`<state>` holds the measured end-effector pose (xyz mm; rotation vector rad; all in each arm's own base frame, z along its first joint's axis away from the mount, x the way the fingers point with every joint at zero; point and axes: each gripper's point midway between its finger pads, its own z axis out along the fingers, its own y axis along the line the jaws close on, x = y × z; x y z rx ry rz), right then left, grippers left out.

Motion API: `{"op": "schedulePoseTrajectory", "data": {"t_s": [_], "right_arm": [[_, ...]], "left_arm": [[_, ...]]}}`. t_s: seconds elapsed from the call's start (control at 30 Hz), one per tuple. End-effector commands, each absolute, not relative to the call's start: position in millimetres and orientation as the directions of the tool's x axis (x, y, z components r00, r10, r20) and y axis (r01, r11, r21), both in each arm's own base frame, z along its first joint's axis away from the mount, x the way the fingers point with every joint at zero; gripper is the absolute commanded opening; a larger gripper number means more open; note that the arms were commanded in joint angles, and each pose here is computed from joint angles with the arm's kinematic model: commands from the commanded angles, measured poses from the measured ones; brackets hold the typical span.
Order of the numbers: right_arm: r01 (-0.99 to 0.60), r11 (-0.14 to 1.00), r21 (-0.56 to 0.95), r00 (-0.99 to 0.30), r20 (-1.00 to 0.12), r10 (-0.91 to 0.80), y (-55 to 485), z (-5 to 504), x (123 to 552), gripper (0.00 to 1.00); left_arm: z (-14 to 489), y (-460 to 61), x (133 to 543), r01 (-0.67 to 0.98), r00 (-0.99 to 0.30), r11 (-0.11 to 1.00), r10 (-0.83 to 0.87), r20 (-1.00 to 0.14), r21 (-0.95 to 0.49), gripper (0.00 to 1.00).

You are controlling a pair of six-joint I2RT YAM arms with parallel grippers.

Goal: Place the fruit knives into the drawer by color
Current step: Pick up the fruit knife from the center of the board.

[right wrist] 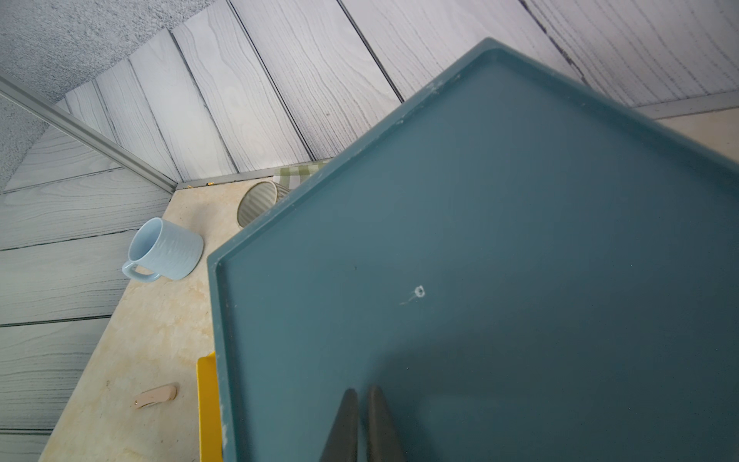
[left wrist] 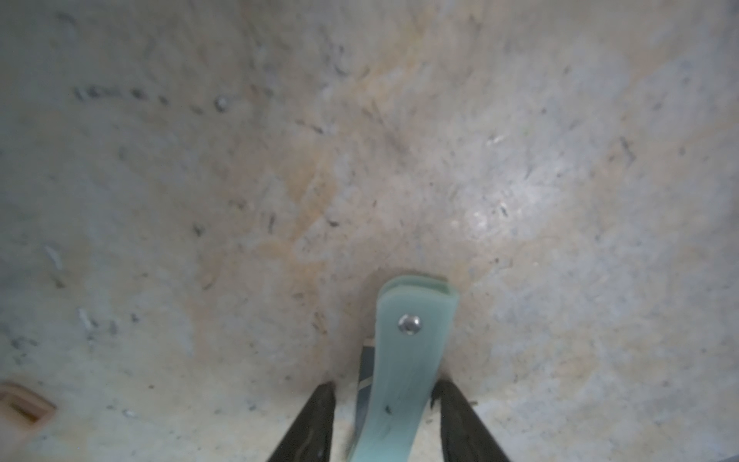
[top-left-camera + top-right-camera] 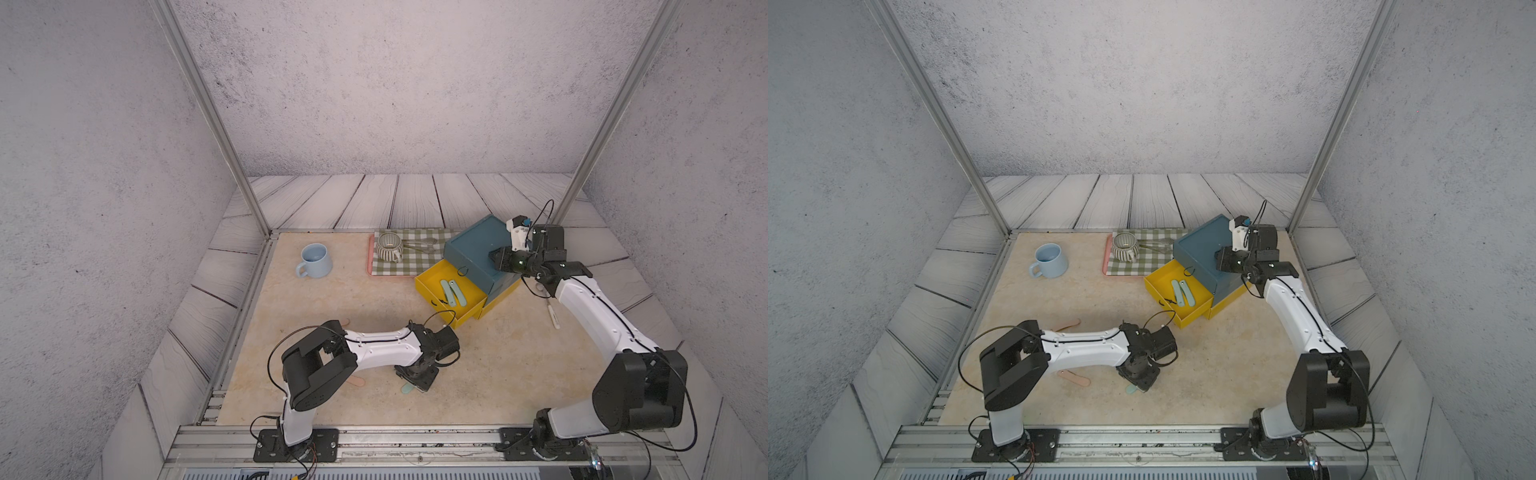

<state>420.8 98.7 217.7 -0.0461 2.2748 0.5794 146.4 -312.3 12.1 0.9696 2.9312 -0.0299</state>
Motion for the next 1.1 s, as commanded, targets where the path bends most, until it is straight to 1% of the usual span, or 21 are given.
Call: {"op": "schedulePoseTrajectory", "data": {"t_s": [0.0, 0.1, 0.17, 0.23, 0.53, 0.7, 1.07], "right_arm": [[0.062, 0.946, 0.319, -0.976, -0.18, 0.124, 77.3, 81.7, 319.9, 0.1], [0.061, 0.946, 0.319, -0.976, -0.182, 0.124, 77.2, 82.0, 320.1, 0.1], [0.063, 0.946, 0.318, -0.976, -0.18, 0.125, 76.7, 81.6, 320.1, 0.1], [0.062, 0.946, 0.318, -0.976, -0.179, 0.125, 77.1, 81.3, 319.9, 0.11], [0.062, 0.943, 0.326, -0.975, -0.181, 0.126, 78.8, 80.9, 321.2, 0.1], [0.062, 0.944, 0.325, -0.976, -0.177, 0.125, 78.7, 80.1, 321.4, 0.1], [0.065, 0.944, 0.324, -0.975, -0.179, 0.128, 78.1, 81.4, 321.2, 0.11]], "left_arm": [[-8.8, -300.2, 143.3, 0.599, -0.8, 0.8, 0.6, 0.003, 0.04, 0.26], [-13.0, -299.1, 141.6, 0.6, -0.8, 0.799, 0.6, 0.011, 0.038, 0.11], [-14.6, -297.8, 140.2, 0.597, -0.802, 0.801, 0.597, 0.017, 0.035, 0.04], [-14.6, -296.2, 139.2, 0.596, -0.803, 0.802, 0.596, 0.019, 0.035, 0.0], [-1.7, -287.8, 143.0, 0.59, -0.807, 0.804, 0.591, 0.007, 0.069, 0.0], [3.3, -288.8, 148.0, 0.576, -0.816, 0.815, 0.578, -0.012, 0.066, 0.0], [-7.4, -275.5, 161.7, 0.554, -0.831, 0.827, 0.555, 0.013, 0.095, 0.0]]}}
